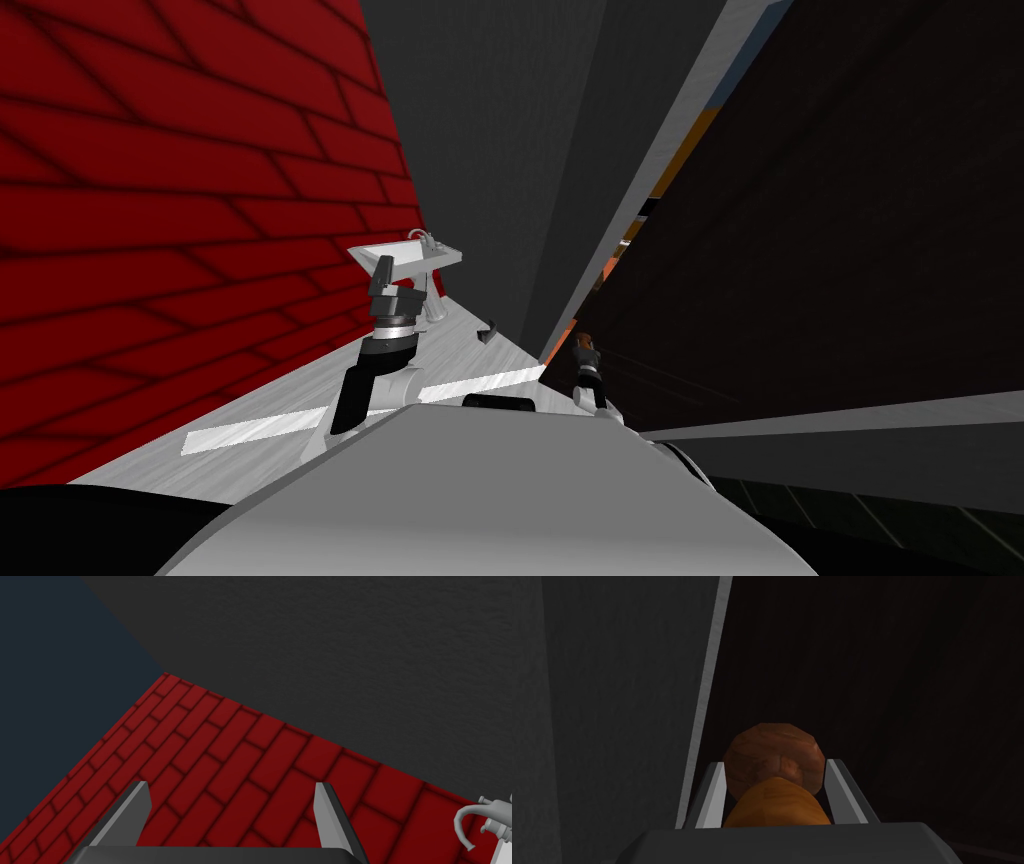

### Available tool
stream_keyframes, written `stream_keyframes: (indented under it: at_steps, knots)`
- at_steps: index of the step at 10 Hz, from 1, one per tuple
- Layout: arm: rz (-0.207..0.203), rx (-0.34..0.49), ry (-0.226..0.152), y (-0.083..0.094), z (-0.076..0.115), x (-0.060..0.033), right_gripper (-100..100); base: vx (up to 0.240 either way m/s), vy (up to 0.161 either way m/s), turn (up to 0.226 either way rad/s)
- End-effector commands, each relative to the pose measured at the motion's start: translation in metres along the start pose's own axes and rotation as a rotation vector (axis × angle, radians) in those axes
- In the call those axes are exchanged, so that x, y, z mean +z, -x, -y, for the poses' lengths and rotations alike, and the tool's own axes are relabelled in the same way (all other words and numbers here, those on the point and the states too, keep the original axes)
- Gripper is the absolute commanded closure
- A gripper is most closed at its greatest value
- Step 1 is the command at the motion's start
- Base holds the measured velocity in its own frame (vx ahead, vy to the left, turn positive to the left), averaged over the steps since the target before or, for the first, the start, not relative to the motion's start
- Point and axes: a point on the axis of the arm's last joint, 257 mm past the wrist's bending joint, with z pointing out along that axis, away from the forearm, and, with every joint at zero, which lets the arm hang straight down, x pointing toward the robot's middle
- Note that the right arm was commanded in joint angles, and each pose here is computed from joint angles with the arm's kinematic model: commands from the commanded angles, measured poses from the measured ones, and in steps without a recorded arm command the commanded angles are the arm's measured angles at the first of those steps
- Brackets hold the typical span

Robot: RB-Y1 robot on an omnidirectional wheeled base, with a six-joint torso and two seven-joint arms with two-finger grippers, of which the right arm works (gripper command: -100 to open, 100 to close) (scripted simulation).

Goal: Pull the door open

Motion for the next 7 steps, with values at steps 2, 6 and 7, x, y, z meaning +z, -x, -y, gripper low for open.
stream_keyframes:
  at_steps: [2, 6, 7]
  knots:
    - [0.027, 0.084, 0.001, 0.0095, 0.0019, -0.0052, 100, -0.027, -0.007, 0.023]
    - [0.03, 0.198, 0.006, 0.0101, 0.0012, -0.0049, 100, -0.029, -0.012, 0.024]
    - [0.03, 0.219, 0.007, 0.0103, 0.0011, -0.0048, 100, -0.022, -0.009, 0.016]
